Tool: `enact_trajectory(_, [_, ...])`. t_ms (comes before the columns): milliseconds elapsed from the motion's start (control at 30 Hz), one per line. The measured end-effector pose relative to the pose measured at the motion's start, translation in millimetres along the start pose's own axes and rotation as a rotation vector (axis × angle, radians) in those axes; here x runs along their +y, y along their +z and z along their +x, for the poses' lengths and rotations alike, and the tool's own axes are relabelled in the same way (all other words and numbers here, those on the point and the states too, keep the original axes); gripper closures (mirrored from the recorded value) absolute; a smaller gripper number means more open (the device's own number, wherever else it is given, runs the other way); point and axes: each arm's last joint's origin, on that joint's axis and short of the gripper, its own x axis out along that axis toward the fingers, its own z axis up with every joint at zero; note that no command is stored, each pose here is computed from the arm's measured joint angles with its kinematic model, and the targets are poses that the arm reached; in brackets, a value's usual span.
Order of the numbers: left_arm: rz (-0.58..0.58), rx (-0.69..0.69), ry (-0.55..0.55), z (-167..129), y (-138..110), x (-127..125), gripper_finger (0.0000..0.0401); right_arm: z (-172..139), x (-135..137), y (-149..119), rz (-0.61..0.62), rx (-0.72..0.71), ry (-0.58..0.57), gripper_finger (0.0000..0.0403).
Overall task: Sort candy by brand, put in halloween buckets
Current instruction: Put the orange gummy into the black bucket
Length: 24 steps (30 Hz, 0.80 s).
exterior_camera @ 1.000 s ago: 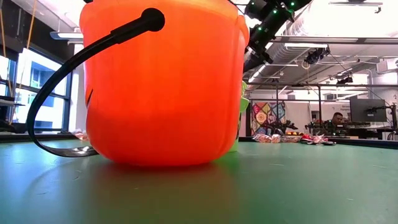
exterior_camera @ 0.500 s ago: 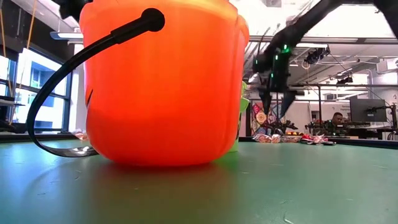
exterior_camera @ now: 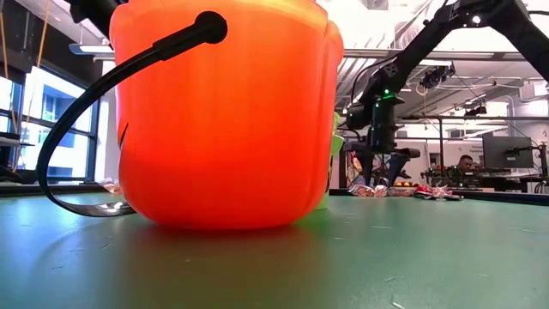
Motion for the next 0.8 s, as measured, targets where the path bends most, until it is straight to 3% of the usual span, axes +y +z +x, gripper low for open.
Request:
enact_trajectory(100, [0.000,-0.001,0.000,-0.1,0.0,0.0,0.0146,0.2,-1.0,0.3,0.000,-0.012,-0.033,0.0153])
enact_trajectory(367, [0.008,0.000,0.000,0.0,0.0,0.0,0.0146,13.5,0.0,1.8,0.017,0.016,-0.040,0.0279])
enact_trajectory(667, [0.008,0.012,-0.016,0.0,-0.4,-0.4,0.0146,24.6,1.5,0.3,0.019,0.063,-0.044,0.0316])
enact_trajectory(800, [0.015,0.010,-0.013,0.0,0.0,0.1,0.0146,11.2,-0.7,-4.8,-0.046,0.065,-0.077,0.0364])
